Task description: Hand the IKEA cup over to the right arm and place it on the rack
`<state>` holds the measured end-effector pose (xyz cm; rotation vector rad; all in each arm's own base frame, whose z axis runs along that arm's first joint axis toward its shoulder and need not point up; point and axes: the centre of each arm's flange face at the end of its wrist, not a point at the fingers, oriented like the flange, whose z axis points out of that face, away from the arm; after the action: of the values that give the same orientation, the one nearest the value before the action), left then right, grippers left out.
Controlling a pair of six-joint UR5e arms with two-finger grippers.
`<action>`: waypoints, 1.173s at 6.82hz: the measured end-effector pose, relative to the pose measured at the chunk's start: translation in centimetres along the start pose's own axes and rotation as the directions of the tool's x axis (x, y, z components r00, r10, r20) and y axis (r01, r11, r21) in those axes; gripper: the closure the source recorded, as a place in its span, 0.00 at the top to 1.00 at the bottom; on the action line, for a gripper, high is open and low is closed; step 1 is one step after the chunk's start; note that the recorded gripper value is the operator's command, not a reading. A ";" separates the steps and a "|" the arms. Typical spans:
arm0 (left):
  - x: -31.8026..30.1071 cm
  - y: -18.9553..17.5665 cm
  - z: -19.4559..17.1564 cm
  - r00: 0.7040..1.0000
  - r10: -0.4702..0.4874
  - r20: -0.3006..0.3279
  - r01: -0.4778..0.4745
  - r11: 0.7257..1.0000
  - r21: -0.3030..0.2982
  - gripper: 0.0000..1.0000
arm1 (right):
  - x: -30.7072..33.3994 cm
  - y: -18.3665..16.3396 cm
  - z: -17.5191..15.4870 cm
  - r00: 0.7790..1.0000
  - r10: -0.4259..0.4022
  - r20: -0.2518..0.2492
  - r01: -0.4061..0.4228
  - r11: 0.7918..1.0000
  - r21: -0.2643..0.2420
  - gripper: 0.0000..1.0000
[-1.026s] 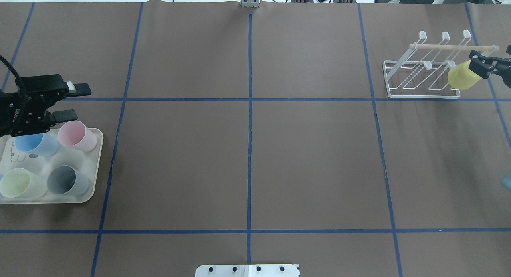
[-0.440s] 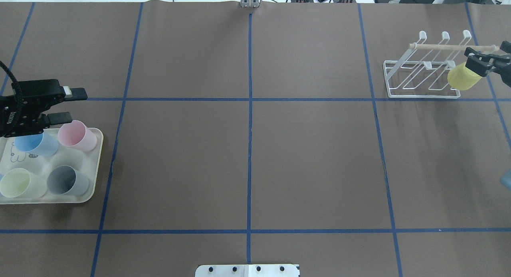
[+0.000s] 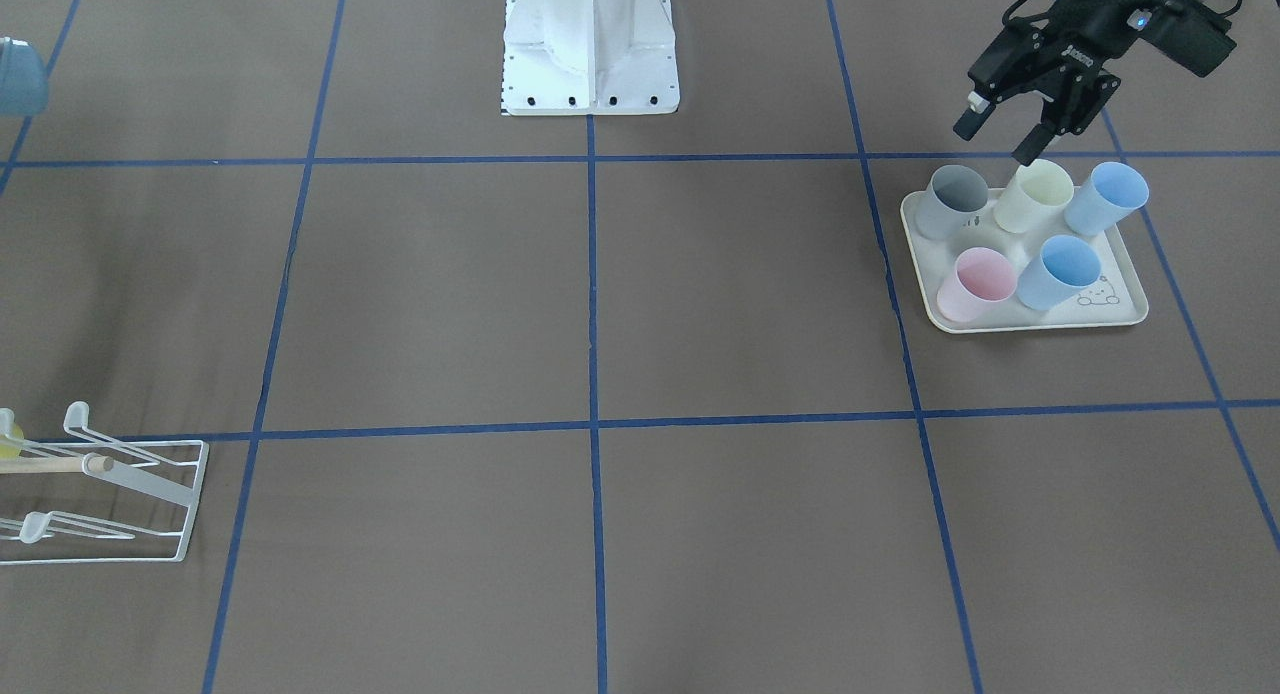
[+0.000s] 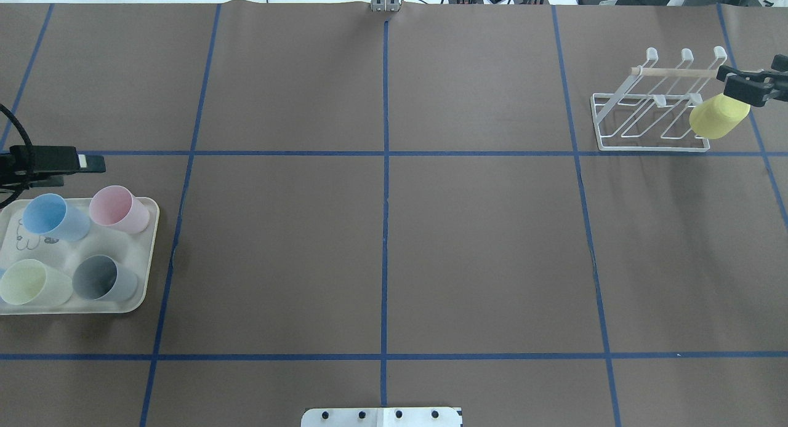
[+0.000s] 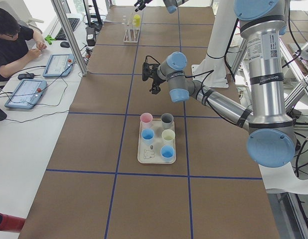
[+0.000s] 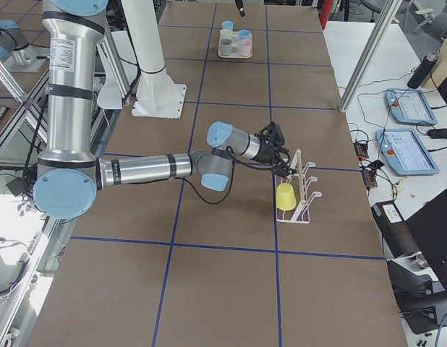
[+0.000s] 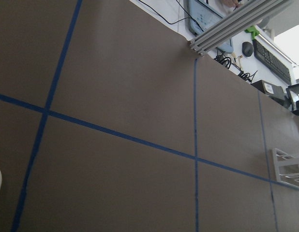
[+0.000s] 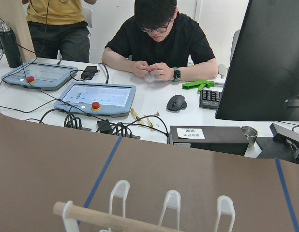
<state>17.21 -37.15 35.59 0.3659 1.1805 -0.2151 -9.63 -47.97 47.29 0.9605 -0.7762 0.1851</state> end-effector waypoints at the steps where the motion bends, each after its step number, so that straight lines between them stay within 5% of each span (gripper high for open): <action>1: -1.6 0.0 0.9 0.992 0.099 0.083 -0.096 0.994 -0.044 1.00 | -0.6 -3.4 -2.0 0.999 0.037 0.040 -0.034 0.996 -0.080 0.99; 3: -4.7 -0.2 2.6 0.938 0.289 0.190 -0.262 0.953 -0.153 1.00 | -2.5 -8.4 -3.6 0.980 0.149 0.132 -0.121 0.972 -0.204 0.99; 4: -7.1 -0.8 3.2 0.904 0.372 0.211 -0.333 0.922 -0.200 1.00 | -4.4 -10.4 -3.8 0.952 0.250 0.176 -0.202 0.946 -0.254 0.99; 6: -12.7 -2.9 3.2 0.844 0.497 0.204 -0.437 0.856 -0.277 1.00 | -8.6 -13.9 -4.2 0.867 0.437 0.239 -0.341 0.871 -0.355 0.99; 8: -17.7 -4.1 4.0 0.811 0.548 0.204 -0.469 0.818 -0.334 1.00 | -13.2 -15.4 -3.8 0.799 0.541 0.263 -0.406 0.808 -0.427 0.99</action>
<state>12.70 -42.90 52.66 0.3862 0.7642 0.3586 -9.97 -51.43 26.96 0.4362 -1.3623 0.3006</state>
